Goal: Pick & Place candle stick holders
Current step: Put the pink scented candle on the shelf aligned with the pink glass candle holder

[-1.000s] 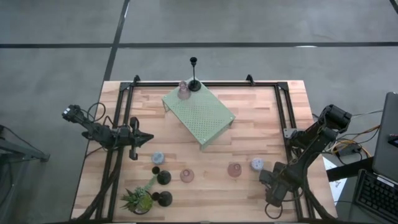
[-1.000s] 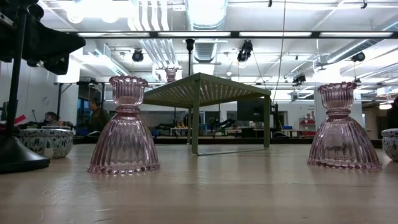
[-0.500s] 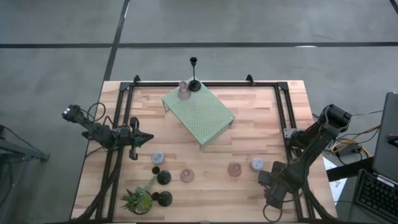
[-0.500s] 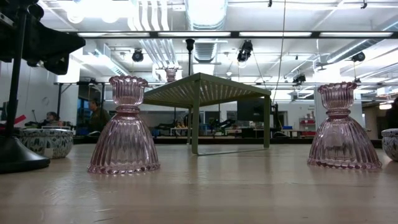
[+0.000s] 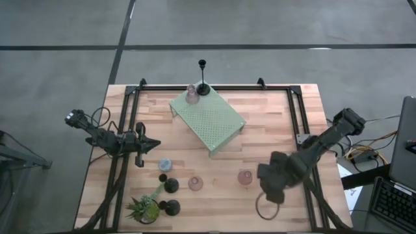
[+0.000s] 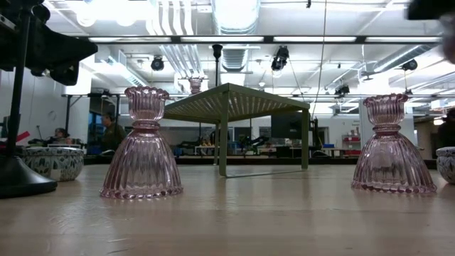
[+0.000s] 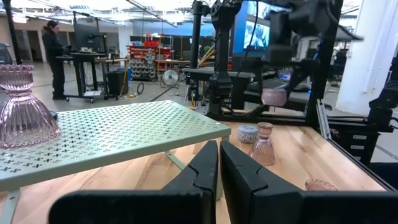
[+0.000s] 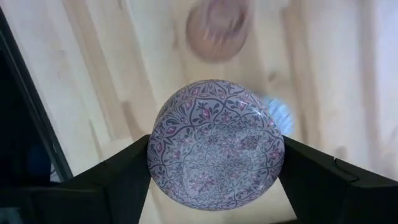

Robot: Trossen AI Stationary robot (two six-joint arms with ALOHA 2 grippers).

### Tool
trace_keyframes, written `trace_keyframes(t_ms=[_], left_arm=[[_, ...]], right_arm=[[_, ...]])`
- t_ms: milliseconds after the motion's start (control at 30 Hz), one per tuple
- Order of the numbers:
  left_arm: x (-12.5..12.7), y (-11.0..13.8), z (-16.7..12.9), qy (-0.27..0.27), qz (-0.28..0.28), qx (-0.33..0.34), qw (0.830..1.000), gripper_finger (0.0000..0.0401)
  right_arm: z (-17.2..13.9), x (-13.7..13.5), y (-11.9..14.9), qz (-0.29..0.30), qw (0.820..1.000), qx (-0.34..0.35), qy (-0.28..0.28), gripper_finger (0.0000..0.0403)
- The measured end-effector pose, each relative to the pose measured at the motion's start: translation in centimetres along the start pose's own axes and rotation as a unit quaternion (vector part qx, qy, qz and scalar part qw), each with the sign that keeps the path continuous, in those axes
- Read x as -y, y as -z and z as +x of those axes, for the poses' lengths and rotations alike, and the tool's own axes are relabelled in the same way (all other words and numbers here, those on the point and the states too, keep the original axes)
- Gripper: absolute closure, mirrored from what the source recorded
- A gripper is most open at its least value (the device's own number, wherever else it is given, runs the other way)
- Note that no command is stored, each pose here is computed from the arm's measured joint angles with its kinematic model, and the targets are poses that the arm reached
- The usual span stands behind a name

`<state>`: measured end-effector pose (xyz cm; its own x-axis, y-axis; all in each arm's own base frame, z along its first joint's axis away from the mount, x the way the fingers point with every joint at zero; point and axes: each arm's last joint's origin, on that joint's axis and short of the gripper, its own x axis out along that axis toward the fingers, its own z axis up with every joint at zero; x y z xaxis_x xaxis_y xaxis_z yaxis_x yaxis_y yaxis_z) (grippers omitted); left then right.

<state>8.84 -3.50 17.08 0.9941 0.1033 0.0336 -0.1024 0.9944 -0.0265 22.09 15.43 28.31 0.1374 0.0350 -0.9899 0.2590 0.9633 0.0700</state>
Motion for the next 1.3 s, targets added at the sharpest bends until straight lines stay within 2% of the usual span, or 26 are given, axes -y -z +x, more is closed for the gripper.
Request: trace_keyframes(t_ms=[433,700,1000,1300], left_arm=[[0.0,0.0,0.0,0.000,0.000,0.000,1.000,0.0380],[0.0,0.0,0.0,0.000,0.000,0.000,1.000,0.0380],[0.0,0.0,0.0,0.000,0.000,0.000,1.000,0.0380],[0.0,0.0,0.0,0.000,0.000,0.000,1.000,0.0380]], right_arm=[[-3.7,7.6,-9.3,-0.010,0.995,0.096,-0.001,0.0104],[-2.9,11.5,-14.9,-0.027,0.994,0.105,0.028,0.0102],[-1.0,12.8,-20.8,-0.073,0.992,0.093,0.044,0.0101],[-0.1,13.2,-24.9,-0.107,0.990,0.079,0.039,0.0101]])
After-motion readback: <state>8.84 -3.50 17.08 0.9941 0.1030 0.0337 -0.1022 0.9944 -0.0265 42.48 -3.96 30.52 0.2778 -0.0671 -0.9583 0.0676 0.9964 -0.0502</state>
